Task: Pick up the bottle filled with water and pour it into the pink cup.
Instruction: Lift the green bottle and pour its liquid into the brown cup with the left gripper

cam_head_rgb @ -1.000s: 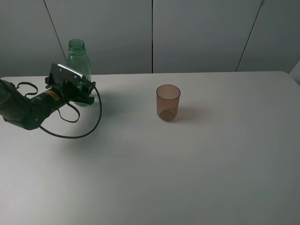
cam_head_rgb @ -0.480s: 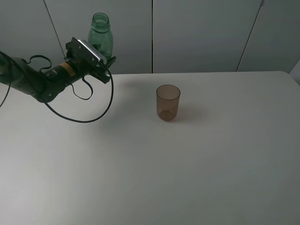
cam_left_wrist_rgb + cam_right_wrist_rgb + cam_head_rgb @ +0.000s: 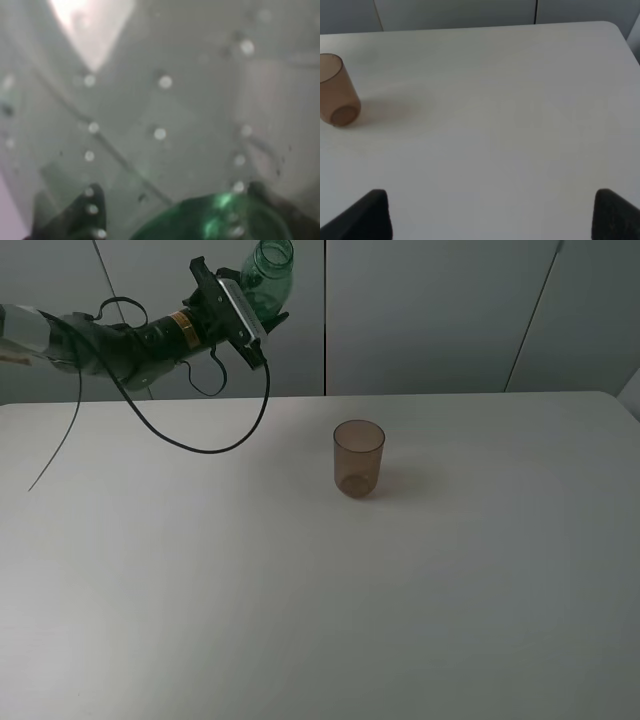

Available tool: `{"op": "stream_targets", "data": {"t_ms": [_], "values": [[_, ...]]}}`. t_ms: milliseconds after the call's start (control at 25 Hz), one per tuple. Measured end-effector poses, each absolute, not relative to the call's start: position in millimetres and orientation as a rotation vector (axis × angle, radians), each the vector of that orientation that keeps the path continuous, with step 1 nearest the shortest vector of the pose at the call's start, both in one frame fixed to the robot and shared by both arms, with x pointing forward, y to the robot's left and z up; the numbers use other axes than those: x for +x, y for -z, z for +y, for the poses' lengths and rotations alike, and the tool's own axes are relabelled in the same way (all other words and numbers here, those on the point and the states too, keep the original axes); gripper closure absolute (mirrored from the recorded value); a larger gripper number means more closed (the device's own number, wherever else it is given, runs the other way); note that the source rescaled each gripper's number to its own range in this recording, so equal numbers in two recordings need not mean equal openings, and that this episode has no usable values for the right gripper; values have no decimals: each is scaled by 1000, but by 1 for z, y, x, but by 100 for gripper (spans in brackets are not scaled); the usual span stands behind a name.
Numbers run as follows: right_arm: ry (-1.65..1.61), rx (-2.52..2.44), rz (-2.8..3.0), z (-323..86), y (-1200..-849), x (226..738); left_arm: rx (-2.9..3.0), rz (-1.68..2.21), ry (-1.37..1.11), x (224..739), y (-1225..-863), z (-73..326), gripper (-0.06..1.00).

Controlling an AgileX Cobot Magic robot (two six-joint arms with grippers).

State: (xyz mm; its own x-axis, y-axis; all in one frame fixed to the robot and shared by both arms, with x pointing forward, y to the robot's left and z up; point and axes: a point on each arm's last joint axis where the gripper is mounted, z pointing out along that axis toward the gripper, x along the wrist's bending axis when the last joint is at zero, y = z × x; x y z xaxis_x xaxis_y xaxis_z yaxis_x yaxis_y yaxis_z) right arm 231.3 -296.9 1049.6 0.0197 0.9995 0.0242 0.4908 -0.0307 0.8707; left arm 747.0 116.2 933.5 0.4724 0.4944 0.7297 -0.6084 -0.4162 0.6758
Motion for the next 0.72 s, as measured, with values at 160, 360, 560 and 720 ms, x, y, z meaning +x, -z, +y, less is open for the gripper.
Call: {"op": "stream_targets", "data": {"t_ms": [160,360,560,720], "values": [[-933,1606,1552,-297,-1050,231,1601,-255,-1199,747,-925,88,94],[-933,1606,1552,-297,-1050,231,1606,-372,-1192,745,-909,66,94],[-933,1606,1552,-297,-1050,231,1608,-472,-1213,747,-895,57,94],[-933,1606,1552,-297,-1050,231,1600,-545,-1237,750,-890,52,94]]}}
